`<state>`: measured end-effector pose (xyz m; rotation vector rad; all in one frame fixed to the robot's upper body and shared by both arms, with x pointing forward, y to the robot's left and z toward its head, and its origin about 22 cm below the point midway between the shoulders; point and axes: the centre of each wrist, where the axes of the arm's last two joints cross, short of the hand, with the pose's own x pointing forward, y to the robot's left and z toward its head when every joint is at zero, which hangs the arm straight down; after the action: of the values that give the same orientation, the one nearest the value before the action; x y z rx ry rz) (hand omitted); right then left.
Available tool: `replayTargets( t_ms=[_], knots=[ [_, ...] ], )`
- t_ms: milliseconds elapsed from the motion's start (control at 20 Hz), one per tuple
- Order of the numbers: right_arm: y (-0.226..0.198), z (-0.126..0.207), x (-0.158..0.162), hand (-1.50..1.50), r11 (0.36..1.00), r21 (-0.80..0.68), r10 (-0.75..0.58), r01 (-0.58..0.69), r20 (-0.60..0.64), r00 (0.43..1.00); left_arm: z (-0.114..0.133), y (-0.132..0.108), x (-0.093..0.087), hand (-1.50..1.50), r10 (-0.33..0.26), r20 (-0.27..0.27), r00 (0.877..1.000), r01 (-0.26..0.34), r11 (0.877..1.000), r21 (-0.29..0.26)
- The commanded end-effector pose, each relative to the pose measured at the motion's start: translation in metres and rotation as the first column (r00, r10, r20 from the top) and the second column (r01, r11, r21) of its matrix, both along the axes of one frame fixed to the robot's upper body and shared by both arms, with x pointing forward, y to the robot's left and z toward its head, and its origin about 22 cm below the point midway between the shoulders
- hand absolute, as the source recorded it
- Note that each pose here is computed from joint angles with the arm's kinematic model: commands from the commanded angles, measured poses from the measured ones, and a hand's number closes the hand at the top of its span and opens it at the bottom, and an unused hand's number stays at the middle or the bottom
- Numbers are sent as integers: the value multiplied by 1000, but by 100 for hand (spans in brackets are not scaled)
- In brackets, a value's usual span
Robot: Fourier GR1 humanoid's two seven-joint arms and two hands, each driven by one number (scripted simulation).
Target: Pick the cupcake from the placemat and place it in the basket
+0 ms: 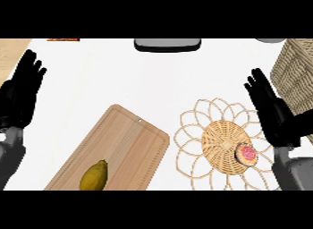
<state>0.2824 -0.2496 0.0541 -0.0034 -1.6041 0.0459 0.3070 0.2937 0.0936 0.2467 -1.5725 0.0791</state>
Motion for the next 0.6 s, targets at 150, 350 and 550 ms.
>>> replayTargets(
  t_ms=[150,350,550],
  knots=[
    [-53,66,22,150,978,108,129,-177,350,928,-14,17,-8,0,-30,-92,995,36,997,72],
    [-37,90,16,150,823,-364,556,-435,364,747,-44,3,-18,0,-105,-193,976,114,993,38],
    [23,43,-7,-150,800,-481,582,-358,481,656,-60,5,-21,0,-111,-207,972,118,993,24]
  ],
)
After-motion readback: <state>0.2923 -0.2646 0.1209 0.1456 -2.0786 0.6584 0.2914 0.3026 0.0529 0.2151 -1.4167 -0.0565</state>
